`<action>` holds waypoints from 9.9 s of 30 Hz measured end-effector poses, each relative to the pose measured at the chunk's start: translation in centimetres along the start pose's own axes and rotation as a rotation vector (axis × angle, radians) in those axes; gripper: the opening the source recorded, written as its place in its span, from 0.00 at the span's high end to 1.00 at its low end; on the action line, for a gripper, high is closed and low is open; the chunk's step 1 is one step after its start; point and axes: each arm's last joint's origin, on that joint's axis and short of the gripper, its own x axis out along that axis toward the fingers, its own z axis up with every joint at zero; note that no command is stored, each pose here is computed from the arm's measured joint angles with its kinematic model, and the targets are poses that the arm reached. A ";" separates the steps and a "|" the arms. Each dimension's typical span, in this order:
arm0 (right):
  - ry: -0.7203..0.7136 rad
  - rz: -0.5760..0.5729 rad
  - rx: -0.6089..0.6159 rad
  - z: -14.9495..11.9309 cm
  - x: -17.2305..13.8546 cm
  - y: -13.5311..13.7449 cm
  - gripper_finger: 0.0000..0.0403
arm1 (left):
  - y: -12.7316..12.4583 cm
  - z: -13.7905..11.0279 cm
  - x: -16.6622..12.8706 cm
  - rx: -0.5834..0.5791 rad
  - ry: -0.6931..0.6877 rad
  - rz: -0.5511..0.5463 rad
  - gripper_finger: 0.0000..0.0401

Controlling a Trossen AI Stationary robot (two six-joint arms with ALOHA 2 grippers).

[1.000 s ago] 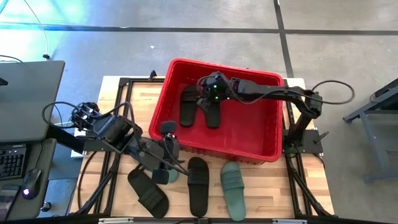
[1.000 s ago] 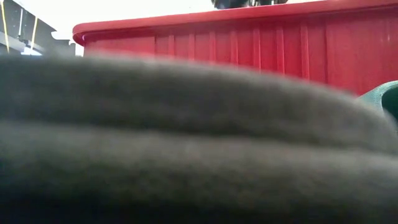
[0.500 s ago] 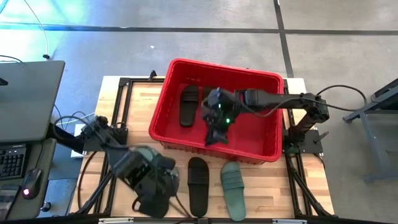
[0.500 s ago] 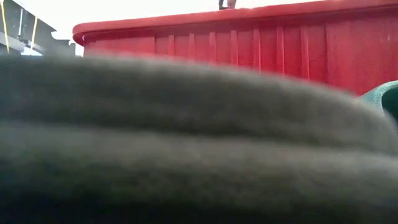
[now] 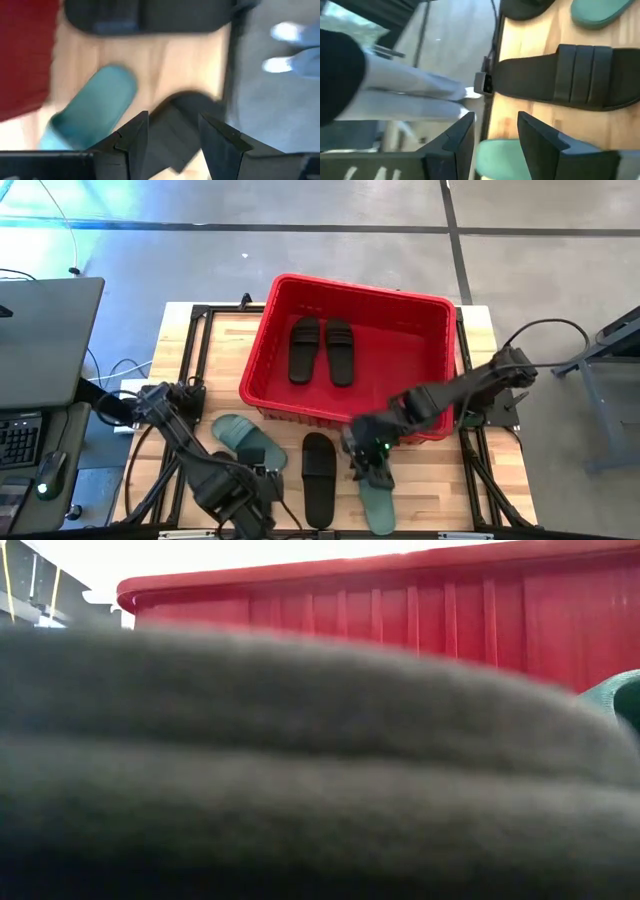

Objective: Pick and place slides into bin
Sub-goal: Put the black slide into the red bin

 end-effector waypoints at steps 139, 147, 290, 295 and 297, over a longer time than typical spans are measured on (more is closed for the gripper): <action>-0.130 -1.608 0.230 -0.9 -11.7 -11.1 1.00 | -1.4 0.0 4.0 -0.101 0.149 0.022 0.61; -0.096 -1.683 0.349 -7.6 -13.0 -14.1 1.00 | -1.2 0.2 4.0 -0.093 0.088 0.071 0.61; -0.204 -0.399 -0.110 -4.4 -0.7 4.0 0.61 | -7.5 -4.6 13.8 -0.465 0.455 0.277 0.61; -0.203 -0.399 -0.110 -4.4 -0.7 4.0 0.62 | -7.6 -4.4 13.4 -0.490 0.446 0.265 0.61; -0.204 -0.399 -0.110 -4.4 -0.7 4.0 0.62 | -7.6 -4.4 13.4 -0.491 0.444 0.265 0.61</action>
